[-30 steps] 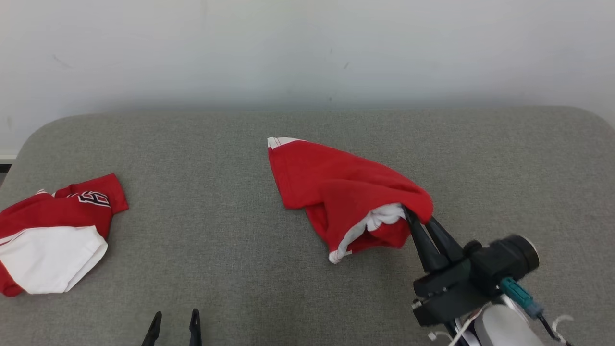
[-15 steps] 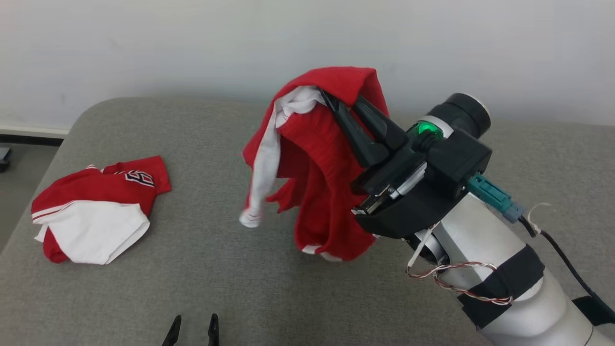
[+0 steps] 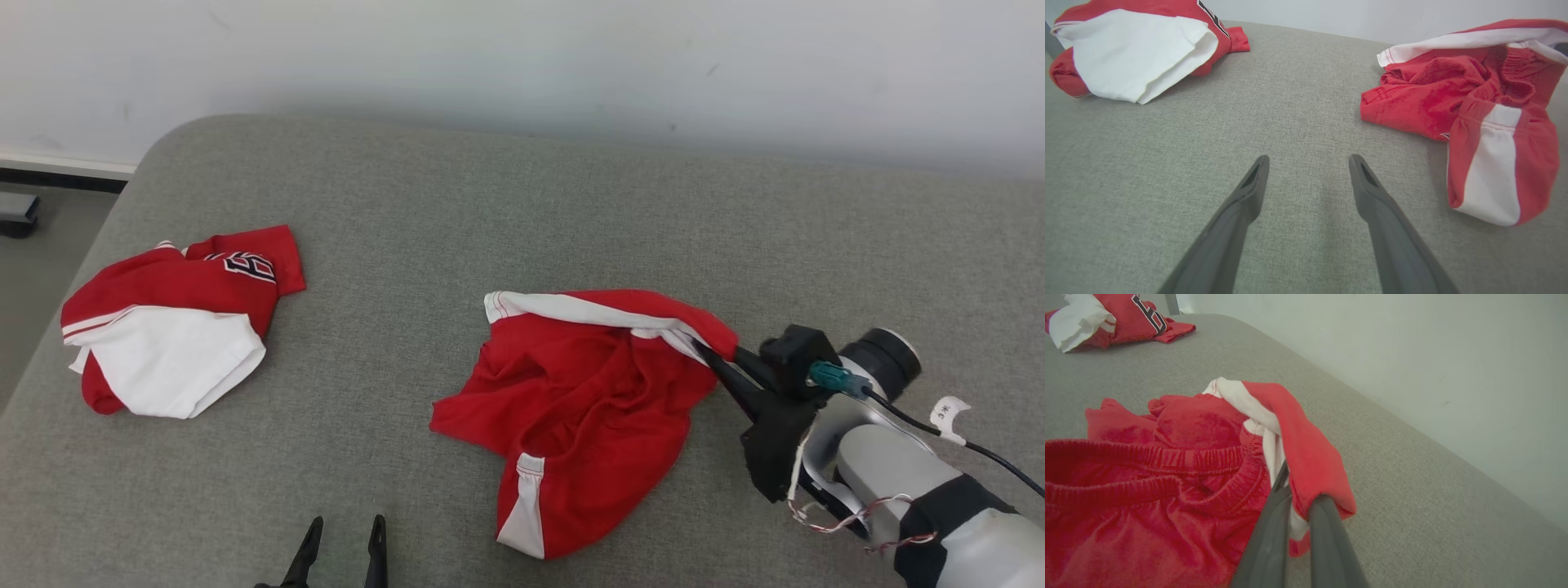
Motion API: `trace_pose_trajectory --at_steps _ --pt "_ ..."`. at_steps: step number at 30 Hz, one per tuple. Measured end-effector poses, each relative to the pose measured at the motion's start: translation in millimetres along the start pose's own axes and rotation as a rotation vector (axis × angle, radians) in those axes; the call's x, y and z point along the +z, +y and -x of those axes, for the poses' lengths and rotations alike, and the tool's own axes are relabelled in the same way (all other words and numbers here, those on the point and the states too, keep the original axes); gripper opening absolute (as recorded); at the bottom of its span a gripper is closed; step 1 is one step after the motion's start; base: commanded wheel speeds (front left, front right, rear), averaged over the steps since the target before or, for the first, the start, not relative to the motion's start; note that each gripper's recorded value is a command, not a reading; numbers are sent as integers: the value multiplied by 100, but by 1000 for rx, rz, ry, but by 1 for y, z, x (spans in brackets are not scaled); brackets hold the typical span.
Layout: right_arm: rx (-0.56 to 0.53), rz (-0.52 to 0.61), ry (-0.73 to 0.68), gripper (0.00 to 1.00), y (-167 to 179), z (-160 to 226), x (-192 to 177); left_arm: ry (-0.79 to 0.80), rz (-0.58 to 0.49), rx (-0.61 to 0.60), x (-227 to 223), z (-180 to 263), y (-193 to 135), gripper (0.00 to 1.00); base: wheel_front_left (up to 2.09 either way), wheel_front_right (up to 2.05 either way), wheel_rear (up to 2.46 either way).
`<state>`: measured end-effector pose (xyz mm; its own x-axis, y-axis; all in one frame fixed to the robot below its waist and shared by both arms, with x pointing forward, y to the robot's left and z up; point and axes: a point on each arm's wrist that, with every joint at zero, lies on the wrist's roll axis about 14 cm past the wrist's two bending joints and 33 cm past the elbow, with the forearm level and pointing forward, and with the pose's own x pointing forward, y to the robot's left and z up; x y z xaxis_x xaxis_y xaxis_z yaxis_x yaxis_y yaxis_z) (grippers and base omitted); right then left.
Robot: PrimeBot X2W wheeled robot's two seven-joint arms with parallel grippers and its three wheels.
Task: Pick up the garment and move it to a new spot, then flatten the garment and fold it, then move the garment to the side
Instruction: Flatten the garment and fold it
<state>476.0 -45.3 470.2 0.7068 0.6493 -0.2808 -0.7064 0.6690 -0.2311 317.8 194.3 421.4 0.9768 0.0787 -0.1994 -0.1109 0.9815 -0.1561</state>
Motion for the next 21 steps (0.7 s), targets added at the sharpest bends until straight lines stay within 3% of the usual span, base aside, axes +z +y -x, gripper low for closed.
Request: trace_pose_trajectory --at_steps 1,2,3,8,14,16,21 --pt "-11 -1 34 5 -5 4 -15 1 -1 -3 0 -2 -1 100 0 0 0" --pt "-31 -14 61 28 -11 9 -26 5 -3 -5 -1 -3 -1 100 0 0 0" --pt "-64 -37 80 100 -20 15 -37 8 -6 -9 -2 -5 -2 100 0 0 0" --pt "-300 -92 135 100 -87 52 -66 11 -17 -44 -1 -14 -12 100 0 0 0" --pt "-462 -111 66 100 -129 73 -46 9 -37 -80 -1 -18 -20 100 0 0 0" --pt "-433 -105 8 100 -115 65 -30 4 -36 -90 1 -18 -22 100 0 0 0" --pt "-239 -96 -114 100 -38 34 2 -2 -37 -98 2 -16 -24 100 0 0 0"
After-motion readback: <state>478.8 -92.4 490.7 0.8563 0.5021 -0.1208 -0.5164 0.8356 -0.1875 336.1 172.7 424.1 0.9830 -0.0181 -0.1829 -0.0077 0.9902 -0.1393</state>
